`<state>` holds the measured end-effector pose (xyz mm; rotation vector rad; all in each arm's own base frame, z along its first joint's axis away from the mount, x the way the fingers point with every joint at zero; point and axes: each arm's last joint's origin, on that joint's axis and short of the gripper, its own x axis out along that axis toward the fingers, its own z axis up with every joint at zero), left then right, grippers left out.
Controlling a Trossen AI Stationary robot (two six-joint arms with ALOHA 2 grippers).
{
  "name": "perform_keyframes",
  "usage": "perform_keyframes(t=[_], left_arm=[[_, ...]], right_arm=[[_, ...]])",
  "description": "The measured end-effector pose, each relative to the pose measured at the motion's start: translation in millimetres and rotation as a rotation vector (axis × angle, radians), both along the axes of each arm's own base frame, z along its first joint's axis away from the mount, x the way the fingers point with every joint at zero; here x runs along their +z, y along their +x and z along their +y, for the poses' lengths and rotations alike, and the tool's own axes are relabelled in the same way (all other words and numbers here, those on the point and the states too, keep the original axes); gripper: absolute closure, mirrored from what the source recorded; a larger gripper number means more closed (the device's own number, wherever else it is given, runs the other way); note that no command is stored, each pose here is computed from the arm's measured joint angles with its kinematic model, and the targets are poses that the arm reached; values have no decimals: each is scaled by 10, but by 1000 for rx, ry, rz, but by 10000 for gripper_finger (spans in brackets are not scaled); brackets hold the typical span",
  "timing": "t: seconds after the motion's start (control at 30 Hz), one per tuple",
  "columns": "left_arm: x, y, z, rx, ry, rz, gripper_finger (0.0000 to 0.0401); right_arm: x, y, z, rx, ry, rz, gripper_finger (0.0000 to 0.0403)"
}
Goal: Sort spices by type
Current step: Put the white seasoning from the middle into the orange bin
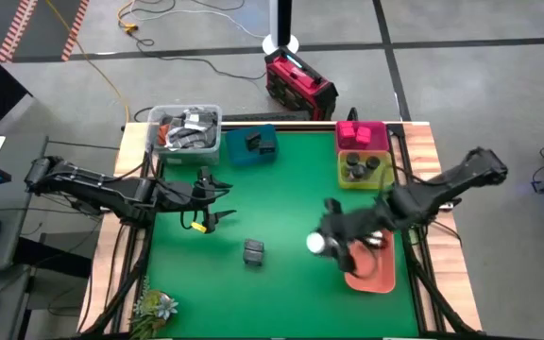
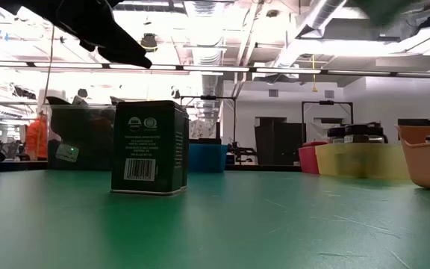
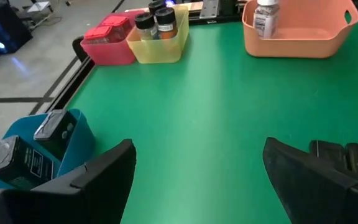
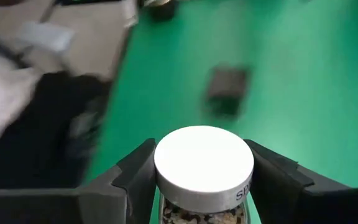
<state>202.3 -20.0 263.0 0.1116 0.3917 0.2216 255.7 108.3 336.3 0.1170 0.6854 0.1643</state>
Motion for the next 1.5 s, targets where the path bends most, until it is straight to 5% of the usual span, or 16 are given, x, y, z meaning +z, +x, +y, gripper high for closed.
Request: perform_keyframes(t=[0.17,0.33,0.67,0.93,1.5], left_arm=[[-11,-4,0,5,-12,8,65],[-11,-3,0,8,-22,5,65],[-12,-2,0,2,-8,8,65],[-24,-7,0,-2,3,23,65],[-45,-16,2,5,-13,42,65]], right_arm=[[-160,-309,302,-78,136,111,171],[-440,-633,540,-246,100,201,170],[-757,-1126,729,-453,-25,15,169],[-993,-1224,679,-510,-94,-74,169],[-1443,-1211,973,-551,-43,-53,166]])
